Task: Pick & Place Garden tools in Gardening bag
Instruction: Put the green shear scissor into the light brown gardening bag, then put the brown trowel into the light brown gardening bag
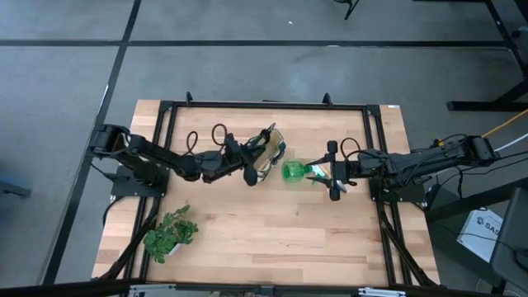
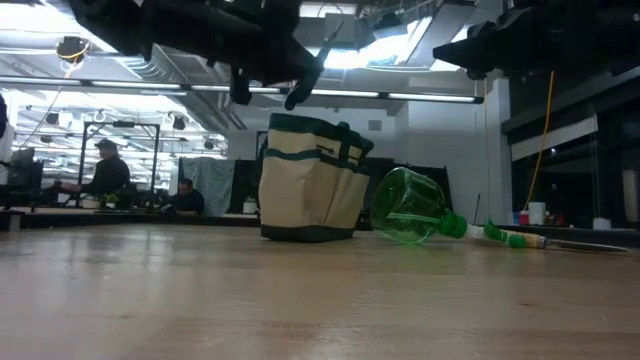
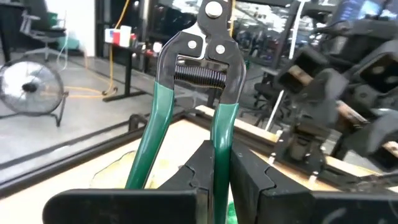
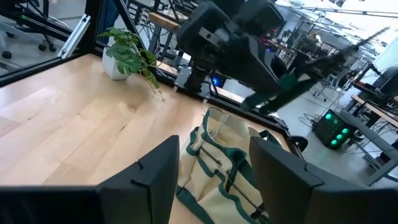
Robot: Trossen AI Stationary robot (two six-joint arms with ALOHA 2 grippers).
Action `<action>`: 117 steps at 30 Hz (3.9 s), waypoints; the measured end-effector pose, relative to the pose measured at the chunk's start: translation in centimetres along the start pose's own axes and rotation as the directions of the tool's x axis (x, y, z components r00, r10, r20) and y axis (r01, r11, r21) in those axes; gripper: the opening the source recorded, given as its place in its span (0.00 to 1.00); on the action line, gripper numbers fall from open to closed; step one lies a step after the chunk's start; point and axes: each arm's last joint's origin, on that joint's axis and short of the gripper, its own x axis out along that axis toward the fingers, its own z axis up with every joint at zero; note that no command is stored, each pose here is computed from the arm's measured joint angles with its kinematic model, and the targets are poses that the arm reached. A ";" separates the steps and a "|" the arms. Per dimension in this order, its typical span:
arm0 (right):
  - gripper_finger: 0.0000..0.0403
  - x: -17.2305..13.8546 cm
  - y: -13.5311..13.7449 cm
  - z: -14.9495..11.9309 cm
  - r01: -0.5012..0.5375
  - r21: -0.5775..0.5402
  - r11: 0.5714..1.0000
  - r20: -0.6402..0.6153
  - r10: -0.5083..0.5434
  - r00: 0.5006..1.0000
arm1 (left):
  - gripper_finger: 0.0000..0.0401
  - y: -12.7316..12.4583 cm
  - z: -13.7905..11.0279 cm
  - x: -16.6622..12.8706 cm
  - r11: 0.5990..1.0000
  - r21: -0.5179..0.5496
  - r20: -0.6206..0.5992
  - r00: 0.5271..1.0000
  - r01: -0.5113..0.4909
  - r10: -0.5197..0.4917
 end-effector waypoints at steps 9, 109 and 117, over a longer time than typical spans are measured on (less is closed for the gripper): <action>0.49 0.0 0.0 0.0 -0.001 0.000 1.000 -0.005 0.001 1.000 | 0.06 0.0 -0.1 0.3 0.997 -0.036 0.000 0.998 0.062 -0.062; 0.49 0.0 -0.2 0.6 0.038 -0.218 0.975 0.060 -0.025 0.998 | 0.27 0.0 3.8 -7.4 0.910 0.352 -0.287 0.950 0.221 -0.120; 0.49 0.0 0.0 -0.1 -0.006 -0.224 0.975 -0.012 0.004 1.000 | 0.26 0.7 2.0 -7.6 0.914 0.352 -0.262 0.959 0.201 -0.109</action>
